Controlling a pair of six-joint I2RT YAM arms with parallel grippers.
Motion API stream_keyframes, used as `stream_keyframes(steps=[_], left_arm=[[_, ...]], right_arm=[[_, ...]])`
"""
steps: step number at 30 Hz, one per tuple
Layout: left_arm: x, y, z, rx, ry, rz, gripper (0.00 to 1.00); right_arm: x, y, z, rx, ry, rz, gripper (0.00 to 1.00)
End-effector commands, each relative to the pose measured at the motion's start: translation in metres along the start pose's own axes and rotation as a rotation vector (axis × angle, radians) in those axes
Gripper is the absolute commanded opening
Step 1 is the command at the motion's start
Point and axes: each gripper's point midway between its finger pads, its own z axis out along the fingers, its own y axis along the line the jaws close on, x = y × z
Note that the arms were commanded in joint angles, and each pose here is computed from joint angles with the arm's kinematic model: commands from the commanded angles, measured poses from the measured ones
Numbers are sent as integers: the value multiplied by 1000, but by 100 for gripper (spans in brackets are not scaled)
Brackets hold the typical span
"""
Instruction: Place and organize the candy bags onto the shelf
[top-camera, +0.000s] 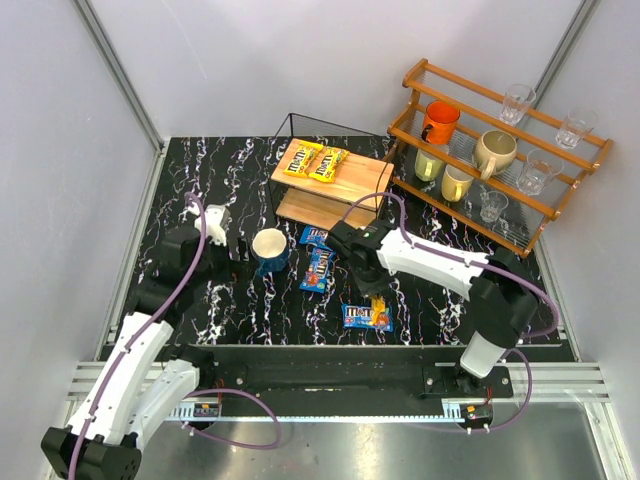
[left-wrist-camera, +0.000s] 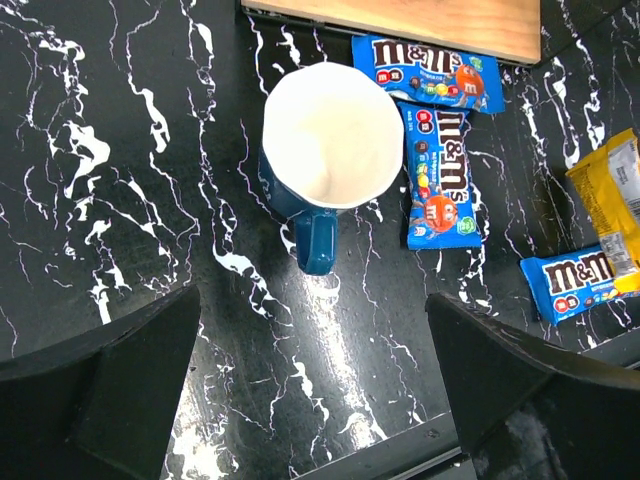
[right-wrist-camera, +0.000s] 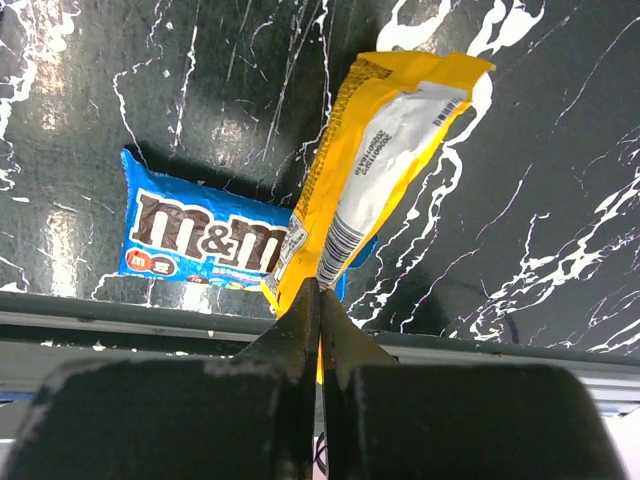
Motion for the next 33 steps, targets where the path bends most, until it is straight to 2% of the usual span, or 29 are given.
stream_keyframes(steps=[1,12,17,20,21,25,28,33], left_arm=[[-25,-5,-14,0,-79,6,99],[-24,-5,-15,-1,-97,0,99],[-24,-5,-15,2,-100,-1,99],[-23,-6,-14,5,-95,-3,99],[-23,-5,-13,4,-92,-4,99],[-22,-6,-12,7,-90,-5,99],[-22,-6,-12,7,-90,-4,99],[-21,-7,-12,10,-87,-5,99]], right_arm=[[-12,6,-6,37,-31,-46,0],[-22,40,2,39,-29,-118,7],[-27,56,4,0,-51,-109,24],[-34,79,-7,-138,-99,-88,48],[-35,84,-11,-176,-111,-84,51],[-53,105,-54,-384,-277,-19,57],[-64,99,-67,-423,-395,62,61],[-54,71,-44,-360,-376,182,60]])
